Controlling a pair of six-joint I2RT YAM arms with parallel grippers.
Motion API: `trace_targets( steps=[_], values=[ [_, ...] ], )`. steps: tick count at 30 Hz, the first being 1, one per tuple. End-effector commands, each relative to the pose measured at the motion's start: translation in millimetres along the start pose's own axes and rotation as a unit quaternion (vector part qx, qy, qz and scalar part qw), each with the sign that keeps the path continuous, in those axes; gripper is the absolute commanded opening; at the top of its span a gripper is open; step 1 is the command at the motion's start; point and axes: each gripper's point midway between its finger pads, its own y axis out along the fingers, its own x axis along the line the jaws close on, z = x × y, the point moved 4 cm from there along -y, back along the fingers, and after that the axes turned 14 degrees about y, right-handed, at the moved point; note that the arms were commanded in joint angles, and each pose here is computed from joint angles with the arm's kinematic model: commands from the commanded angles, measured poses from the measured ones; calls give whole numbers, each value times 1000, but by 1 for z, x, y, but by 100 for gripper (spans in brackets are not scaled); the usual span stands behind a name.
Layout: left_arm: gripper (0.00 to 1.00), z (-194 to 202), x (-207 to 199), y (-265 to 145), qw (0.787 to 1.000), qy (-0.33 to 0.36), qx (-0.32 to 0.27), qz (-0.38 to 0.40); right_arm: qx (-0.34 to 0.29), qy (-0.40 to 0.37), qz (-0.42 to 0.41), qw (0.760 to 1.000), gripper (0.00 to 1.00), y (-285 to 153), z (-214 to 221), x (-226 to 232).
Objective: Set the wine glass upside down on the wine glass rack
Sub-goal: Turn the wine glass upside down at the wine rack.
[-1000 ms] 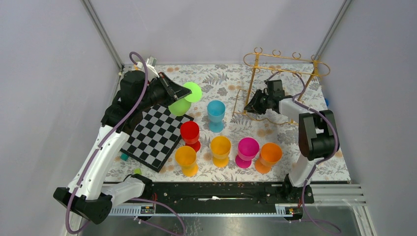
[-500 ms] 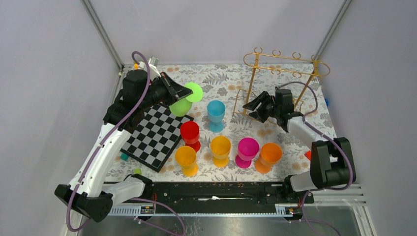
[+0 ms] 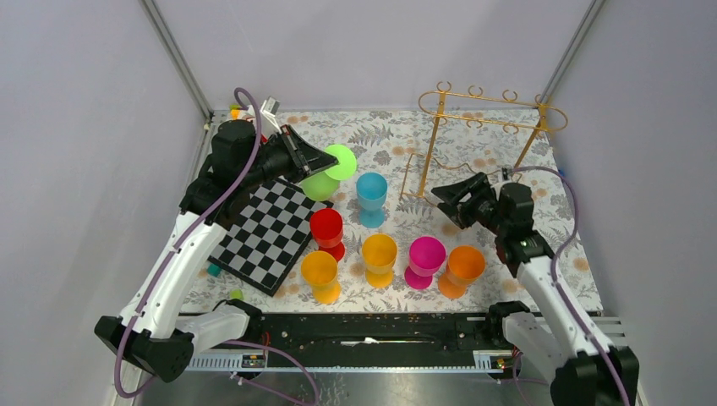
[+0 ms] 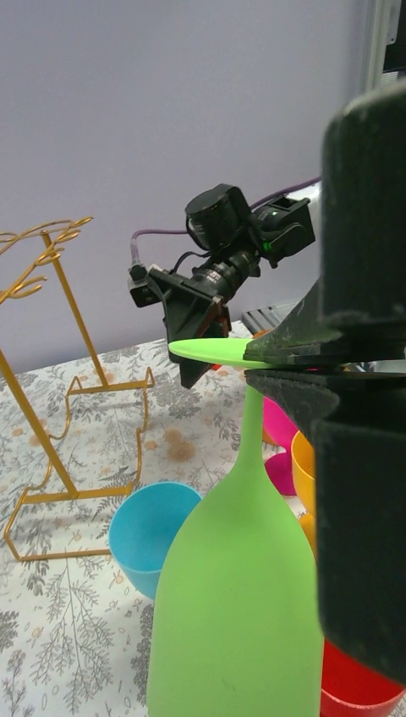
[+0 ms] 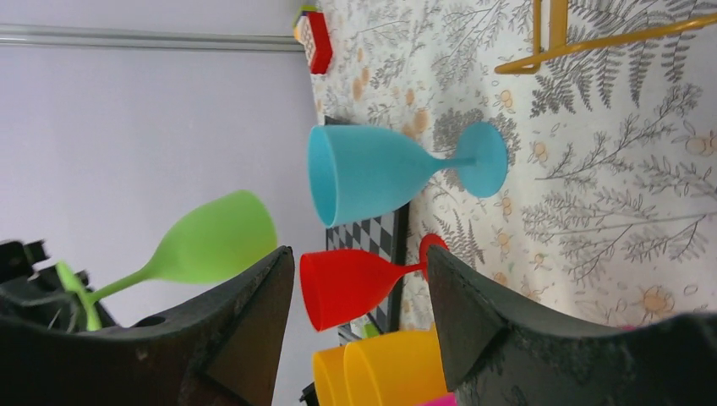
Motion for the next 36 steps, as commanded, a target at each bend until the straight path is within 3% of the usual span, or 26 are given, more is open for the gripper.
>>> trace_targets(
  steps=[1, 13, 24, 36],
  values=[
    [0, -4, -16, -1, 999, 26, -9, 47, -24, 37, 13, 999, 66, -28, 9, -13],
    [0, 11, -44, 7, 994, 36, 34, 102, -47, 3, -23, 999, 68, -101, 32, 11],
    [0, 22, -85, 20, 983, 70, 69, 157, -20, -99, -104, 990, 72, -124, 38, 91],
    [0, 27, -116, 43, 974, 82, 94, 192, 14, -86, -222, 971, 78, -126, 46, 134]
  ],
)
